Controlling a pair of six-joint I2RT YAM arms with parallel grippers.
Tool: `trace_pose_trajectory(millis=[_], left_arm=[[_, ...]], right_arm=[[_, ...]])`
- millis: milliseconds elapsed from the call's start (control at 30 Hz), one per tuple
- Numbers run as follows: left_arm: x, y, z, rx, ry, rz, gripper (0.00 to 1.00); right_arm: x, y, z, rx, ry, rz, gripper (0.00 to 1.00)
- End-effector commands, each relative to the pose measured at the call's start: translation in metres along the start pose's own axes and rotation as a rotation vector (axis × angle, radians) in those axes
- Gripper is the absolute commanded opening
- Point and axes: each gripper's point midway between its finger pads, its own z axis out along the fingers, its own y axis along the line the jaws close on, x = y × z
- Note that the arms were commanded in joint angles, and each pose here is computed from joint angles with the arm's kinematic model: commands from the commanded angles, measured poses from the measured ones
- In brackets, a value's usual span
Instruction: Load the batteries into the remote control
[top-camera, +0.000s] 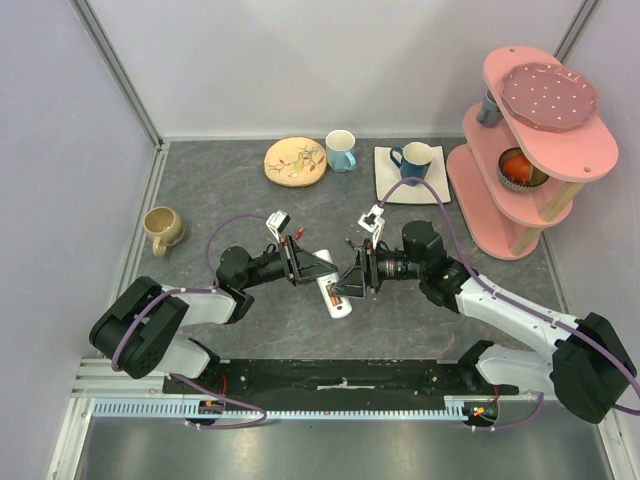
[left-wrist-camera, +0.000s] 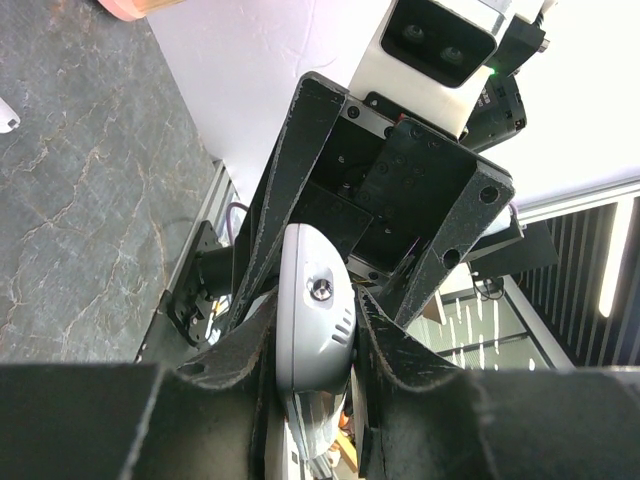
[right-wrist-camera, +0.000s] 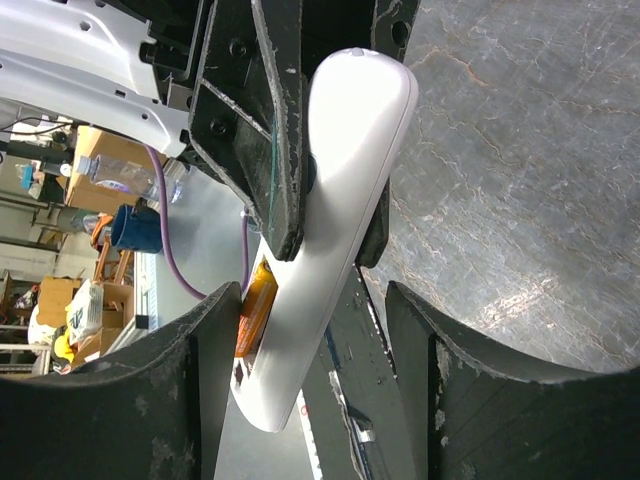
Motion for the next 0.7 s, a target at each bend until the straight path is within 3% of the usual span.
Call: trace_pose_trajectory(millis=[0,667], left_arm=[[-0.0014,-0.0801,-0.0069,0.316,-0.027,0.307,0.02],[-0.0008,-0.0882,-0.0075,0.336,-0.024,0.319,0.02]], right_arm=[[-0.0034,-0.0025,0.0018,-0.002,-0.005,-0.016,0.66],[-0.0011,-0.0089,0.0072,0.002,0.008,0.008,0.57]])
